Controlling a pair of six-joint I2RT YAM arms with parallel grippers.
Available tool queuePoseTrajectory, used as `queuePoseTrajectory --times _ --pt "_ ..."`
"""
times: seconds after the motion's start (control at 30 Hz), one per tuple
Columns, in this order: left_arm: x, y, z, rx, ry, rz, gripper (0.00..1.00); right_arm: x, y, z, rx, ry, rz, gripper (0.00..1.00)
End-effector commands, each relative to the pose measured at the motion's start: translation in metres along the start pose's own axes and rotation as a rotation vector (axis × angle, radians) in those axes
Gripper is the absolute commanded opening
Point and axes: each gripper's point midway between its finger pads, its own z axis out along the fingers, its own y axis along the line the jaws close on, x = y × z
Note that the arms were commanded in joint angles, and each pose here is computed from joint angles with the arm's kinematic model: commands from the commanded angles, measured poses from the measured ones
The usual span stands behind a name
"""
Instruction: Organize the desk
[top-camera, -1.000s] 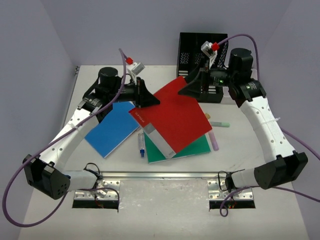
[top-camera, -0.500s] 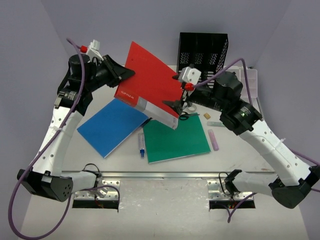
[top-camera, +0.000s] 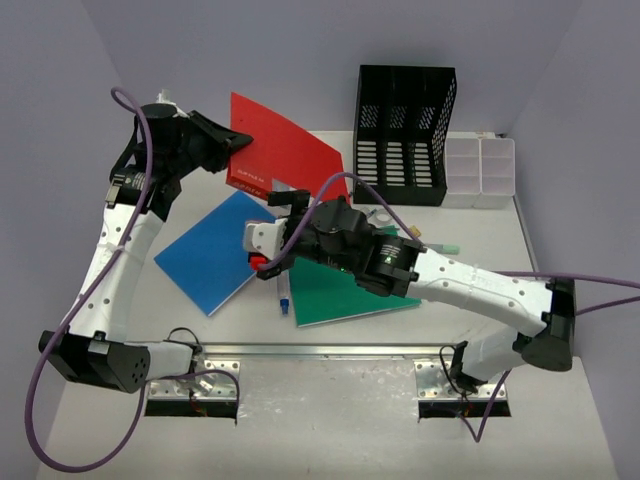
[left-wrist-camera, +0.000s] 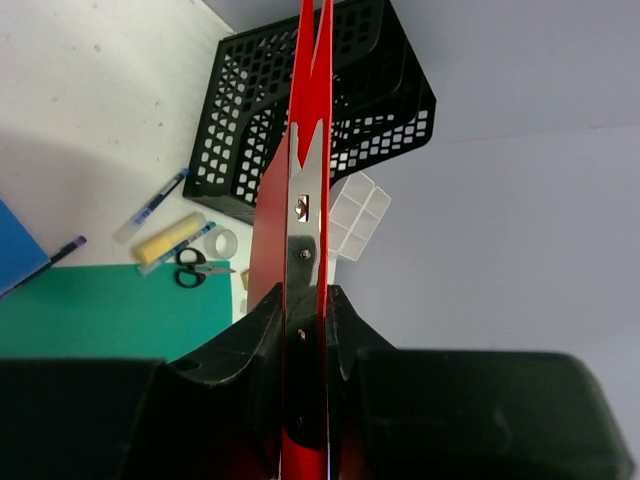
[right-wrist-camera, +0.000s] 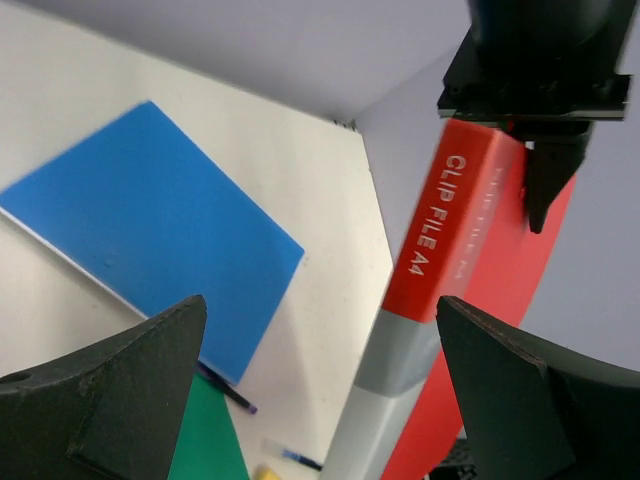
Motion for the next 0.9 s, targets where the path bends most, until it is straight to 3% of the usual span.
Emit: queuePoseTrajectory --times 0.0,0.17,0.23,0.3,0.47,0.6,0.73,0.87 --pt "-0.014 -0.028 -0.012 0.070 -0.052 -0.077 0.00 -0.017 -0.061 0.012 0.243 0.030 -0.067 0.96" --pt "-0.018 -0.022 -0.015 0.038 -0.082 -0.078 0.00 -0.010 -0.076 0.022 0.338 0.072 -0.136 0.88" --pt "-0.019 -0.017 -0.016 0.016 -0.097 -0.082 0.00 -0.004 -0.086 0.025 0.366 0.099 -0.148 0.77" --pt "-0.020 -0.015 -0.017 0.008 -0.105 -0.081 0.00 -0.001 -0.093 0.026 0.385 0.117 -0.149 0.76" --pt "-0.020 -0.013 -0.019 -0.005 -0.118 -0.077 0.00 0.017 -0.106 0.037 0.380 0.191 -0.159 0.43" --pt "-0.020 -0.015 -0.021 -0.002 -0.124 -0.067 0.00 0.041 -0.112 0.044 0.346 0.282 -0.137 0.33" --pt "-0.019 -0.014 -0.021 -0.009 -0.132 -0.057 0.00 0.065 -0.116 0.046 0.312 0.353 -0.113 0.02" --pt "-0.018 -0.010 -0.020 -0.019 -0.140 -0.035 0.00 0.073 -0.124 0.036 0.299 0.360 -0.057 0.00"
